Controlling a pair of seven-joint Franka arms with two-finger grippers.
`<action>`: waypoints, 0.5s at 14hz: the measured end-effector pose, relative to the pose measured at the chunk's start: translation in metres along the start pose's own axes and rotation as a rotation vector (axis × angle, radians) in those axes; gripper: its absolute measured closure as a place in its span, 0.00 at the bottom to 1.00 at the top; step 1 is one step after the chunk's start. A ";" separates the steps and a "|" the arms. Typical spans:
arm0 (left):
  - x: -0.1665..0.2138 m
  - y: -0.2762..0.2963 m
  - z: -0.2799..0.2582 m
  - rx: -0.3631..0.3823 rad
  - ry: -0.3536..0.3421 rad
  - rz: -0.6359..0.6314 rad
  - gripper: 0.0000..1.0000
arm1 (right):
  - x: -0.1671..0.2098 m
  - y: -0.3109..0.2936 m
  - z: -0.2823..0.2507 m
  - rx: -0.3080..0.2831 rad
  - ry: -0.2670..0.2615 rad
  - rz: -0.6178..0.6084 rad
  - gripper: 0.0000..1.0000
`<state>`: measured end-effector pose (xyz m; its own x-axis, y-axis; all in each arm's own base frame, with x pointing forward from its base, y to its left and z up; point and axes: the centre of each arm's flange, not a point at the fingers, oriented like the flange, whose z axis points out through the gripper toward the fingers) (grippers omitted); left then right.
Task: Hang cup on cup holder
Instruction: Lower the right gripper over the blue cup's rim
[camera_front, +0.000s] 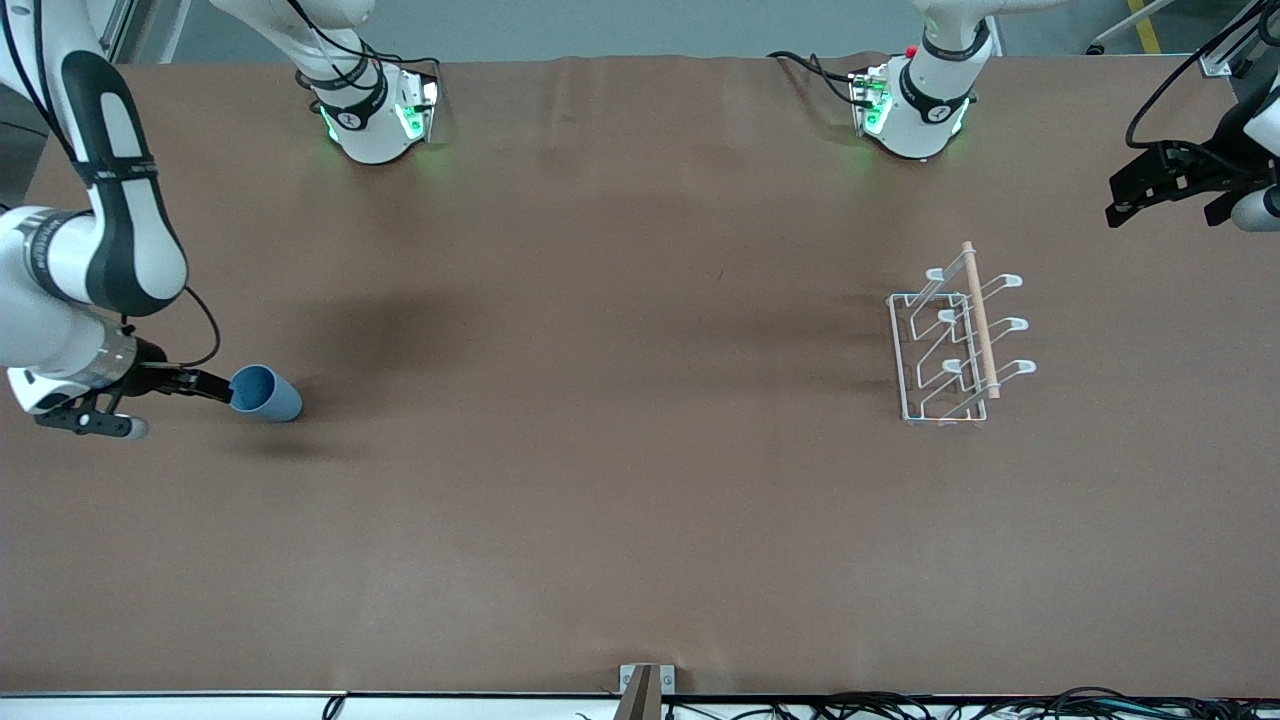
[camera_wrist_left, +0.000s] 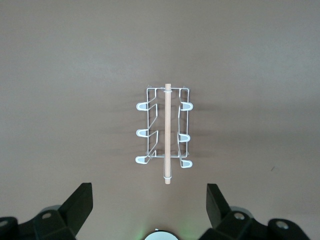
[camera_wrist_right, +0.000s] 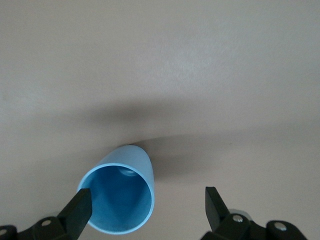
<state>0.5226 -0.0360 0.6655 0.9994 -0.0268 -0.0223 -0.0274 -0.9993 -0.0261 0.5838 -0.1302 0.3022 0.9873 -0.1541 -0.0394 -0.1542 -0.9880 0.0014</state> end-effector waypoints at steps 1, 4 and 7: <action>0.000 0.000 0.000 0.000 0.000 0.000 0.00 | -0.002 0.001 0.010 0.000 -0.012 0.001 0.00; 0.000 0.000 0.000 0.000 -0.001 0.000 0.00 | -0.005 0.000 0.037 0.001 -0.057 -0.002 0.02; 0.000 0.000 0.001 0.000 -0.002 0.000 0.00 | -0.005 -0.001 0.052 0.001 -0.061 -0.013 0.12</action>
<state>0.5229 -0.0360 0.6646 0.9993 -0.0268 -0.0243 -0.0275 -0.9993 -0.0261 0.5770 -0.1286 0.2508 0.9850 -0.1408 -0.1002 -0.1415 -0.9899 -0.0002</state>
